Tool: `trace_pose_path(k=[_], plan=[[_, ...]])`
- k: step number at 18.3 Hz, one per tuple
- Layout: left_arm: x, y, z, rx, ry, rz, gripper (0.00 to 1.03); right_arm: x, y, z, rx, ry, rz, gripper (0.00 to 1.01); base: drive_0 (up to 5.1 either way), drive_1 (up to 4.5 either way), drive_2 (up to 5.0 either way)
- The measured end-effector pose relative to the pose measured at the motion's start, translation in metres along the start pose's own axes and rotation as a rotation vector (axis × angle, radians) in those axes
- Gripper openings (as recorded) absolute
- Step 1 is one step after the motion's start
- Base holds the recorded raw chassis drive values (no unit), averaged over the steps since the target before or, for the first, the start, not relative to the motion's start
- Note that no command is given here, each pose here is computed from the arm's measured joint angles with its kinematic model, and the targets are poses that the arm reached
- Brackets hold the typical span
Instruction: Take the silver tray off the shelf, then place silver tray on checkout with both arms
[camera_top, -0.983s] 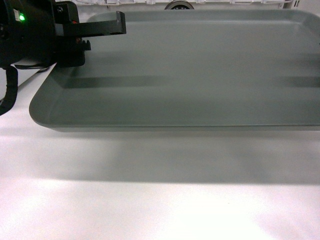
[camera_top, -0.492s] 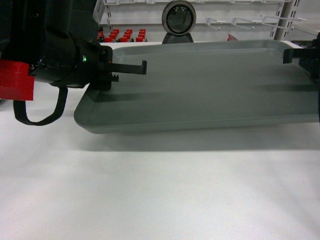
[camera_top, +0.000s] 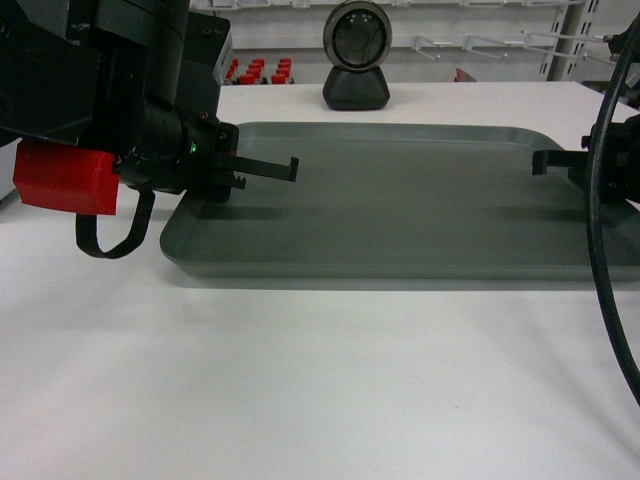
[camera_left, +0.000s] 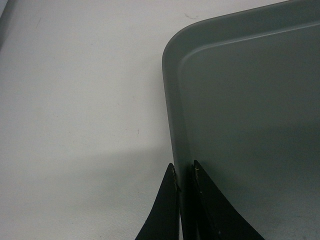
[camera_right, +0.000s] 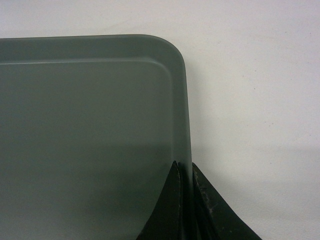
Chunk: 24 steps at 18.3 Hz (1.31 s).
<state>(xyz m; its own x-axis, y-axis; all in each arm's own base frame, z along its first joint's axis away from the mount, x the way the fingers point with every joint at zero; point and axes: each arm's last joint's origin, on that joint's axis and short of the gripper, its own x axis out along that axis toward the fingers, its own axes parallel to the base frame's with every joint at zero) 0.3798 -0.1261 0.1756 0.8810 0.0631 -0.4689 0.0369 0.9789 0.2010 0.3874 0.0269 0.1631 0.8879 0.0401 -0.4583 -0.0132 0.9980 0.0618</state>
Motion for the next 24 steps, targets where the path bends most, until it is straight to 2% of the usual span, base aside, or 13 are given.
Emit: trace_pose_path(k=[6,7,8,10,13,15,16,17,18,21,24], plan=[[0.007,0.001,0.001,0.006,0.023,0.01,0.03,0.007,0.001,0.002,-0.013,0.0,0.001,0.03,0.0,0.0,0.0],[0.007,0.001,0.0,0.015,0.03,0.011,0.11,0.007,0.001,0.002,-0.015,-0.001,0.003,0.03,0.0,0.0,0.0],[0.007,0.001,0.0,0.04,0.034,0.027,0.2,0.007,0.002,0.003,-0.039,-0.005,-0.001,0.11,0.0,0.0,0.0],[0.007,0.003,0.0,0.051,0.035,0.041,0.39,0.007,0.0,0.004,-0.072,-0.009,-0.028,0.3,0.0,0.0,0.0],[0.007,0.005,0.002,0.046,0.018,0.051,0.64,0.007,-0.001,0.005,-0.083,-0.016,-0.047,0.56,0.0,0.0,0.0],[0.005,0.008,0.011,0.022,-0.039,0.046,0.84,0.006,0.0,0.007,-0.083,-0.029,-0.043,0.76,0.0,0.0,0.0],[0.0,0.009,0.019,0.0,-0.092,0.041,0.93,0.005,0.004,0.009,-0.094,-0.054,-0.035,0.85,0.0,0.0,0.0],[-0.006,0.011,0.027,-0.015,-0.127,0.035,1.0,0.0,0.006,0.011,-0.097,-0.067,-0.019,0.94,0.0,0.0,0.0],[-0.016,0.014,0.039,-0.042,-0.186,0.03,0.99,-0.008,0.009,0.016,-0.099,-0.09,-0.01,1.0,0.0,0.0,0.0],[-0.054,0.028,0.071,-0.127,-0.34,0.002,0.98,-0.04,0.014,0.042,-0.086,-0.209,0.017,0.98,0.0,0.0,0.0],[-0.092,0.051,0.078,-0.204,-0.421,-0.024,0.98,-0.09,0.018,0.064,-0.077,-0.404,0.061,0.98,0.0,0.0,0.0]])
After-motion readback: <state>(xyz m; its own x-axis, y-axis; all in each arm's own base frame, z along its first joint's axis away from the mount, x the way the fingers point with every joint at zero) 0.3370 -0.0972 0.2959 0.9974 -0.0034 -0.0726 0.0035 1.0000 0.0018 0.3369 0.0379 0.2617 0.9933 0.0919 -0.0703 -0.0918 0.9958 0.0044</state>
